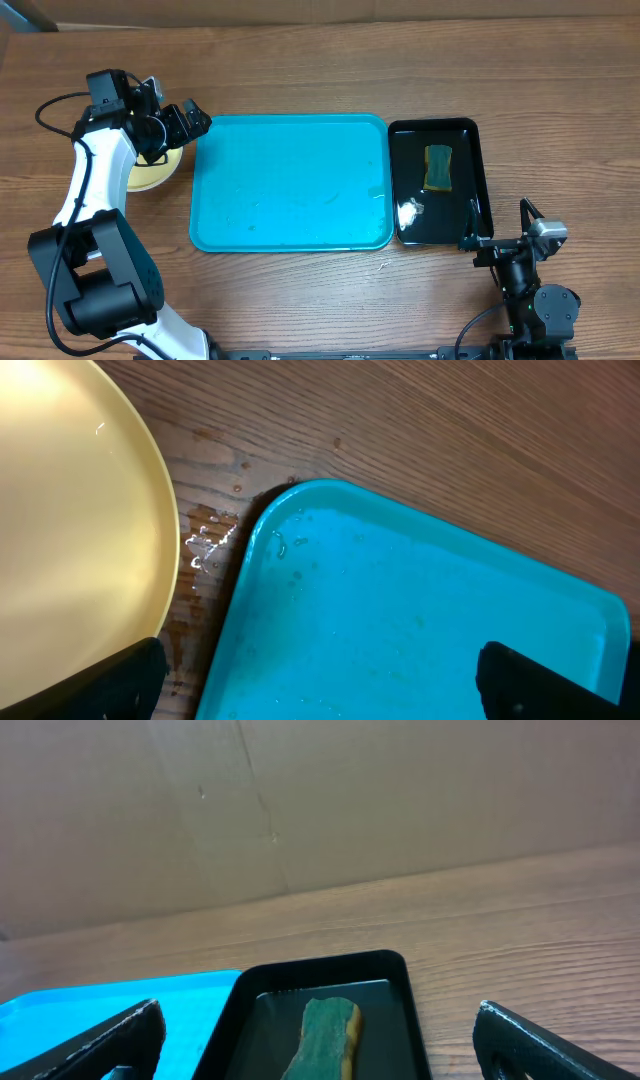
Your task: Clean dirty plates on tray and stack at the side
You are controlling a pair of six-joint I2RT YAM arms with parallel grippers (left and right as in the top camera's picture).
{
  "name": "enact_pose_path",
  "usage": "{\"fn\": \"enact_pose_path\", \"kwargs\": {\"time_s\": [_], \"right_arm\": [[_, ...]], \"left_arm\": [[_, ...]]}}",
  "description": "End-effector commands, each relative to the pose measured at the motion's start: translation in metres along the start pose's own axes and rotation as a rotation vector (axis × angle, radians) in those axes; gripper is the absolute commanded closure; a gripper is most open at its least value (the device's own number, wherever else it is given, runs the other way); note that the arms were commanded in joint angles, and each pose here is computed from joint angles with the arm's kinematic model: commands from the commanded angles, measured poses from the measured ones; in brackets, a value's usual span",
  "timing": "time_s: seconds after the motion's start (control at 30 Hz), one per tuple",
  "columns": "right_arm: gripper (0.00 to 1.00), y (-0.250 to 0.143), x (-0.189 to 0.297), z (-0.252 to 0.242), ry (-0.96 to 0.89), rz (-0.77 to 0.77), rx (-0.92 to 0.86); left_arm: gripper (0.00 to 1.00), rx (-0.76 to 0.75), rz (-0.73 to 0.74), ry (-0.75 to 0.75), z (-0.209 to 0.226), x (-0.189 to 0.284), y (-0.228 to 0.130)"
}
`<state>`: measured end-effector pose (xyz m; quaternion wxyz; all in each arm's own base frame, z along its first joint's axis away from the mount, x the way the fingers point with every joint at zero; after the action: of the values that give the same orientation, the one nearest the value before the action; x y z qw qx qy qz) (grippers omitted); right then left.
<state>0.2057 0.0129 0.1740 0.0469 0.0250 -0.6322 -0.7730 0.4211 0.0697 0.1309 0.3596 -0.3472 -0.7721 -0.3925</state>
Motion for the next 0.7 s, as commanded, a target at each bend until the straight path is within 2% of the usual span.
{"fn": "enact_pose_path", "kwargs": {"time_s": [0.0, 0.4, 0.57, 0.67], "right_arm": [[0.0, -0.001, 0.0, -0.003, -0.014, -0.007, -0.003], [0.0, -0.001, 0.0, -0.003, -0.014, -0.007, -0.003], [0.0, -0.001, 0.0, -0.003, -0.014, -0.007, -0.003], [0.0, -0.001, 0.0, -0.003, -0.014, -0.007, -0.003]], "left_arm": [[0.0, -0.021, 0.002, -0.015, -0.002, 0.0, -0.001], [0.0, -0.033, -0.032, 0.015, -0.004, 0.011, 0.003], [0.0, -0.102, -0.18, 0.06, -0.027, 0.062, 0.016], [0.0, -0.163, -0.258, 0.031, -0.056, 0.093, 0.016]]}}
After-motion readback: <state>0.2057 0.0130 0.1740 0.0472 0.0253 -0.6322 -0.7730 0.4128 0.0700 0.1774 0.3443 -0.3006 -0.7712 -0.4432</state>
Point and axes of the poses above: each gripper's point midway between its finger pads, its own x axis back along the fingers, its own z axis along the line the jaws close on, y = z × x, the point moved 4 cm from there along x, back along the fingers, and after that the axes turned 1 degree about x, right-handed, at the moved point
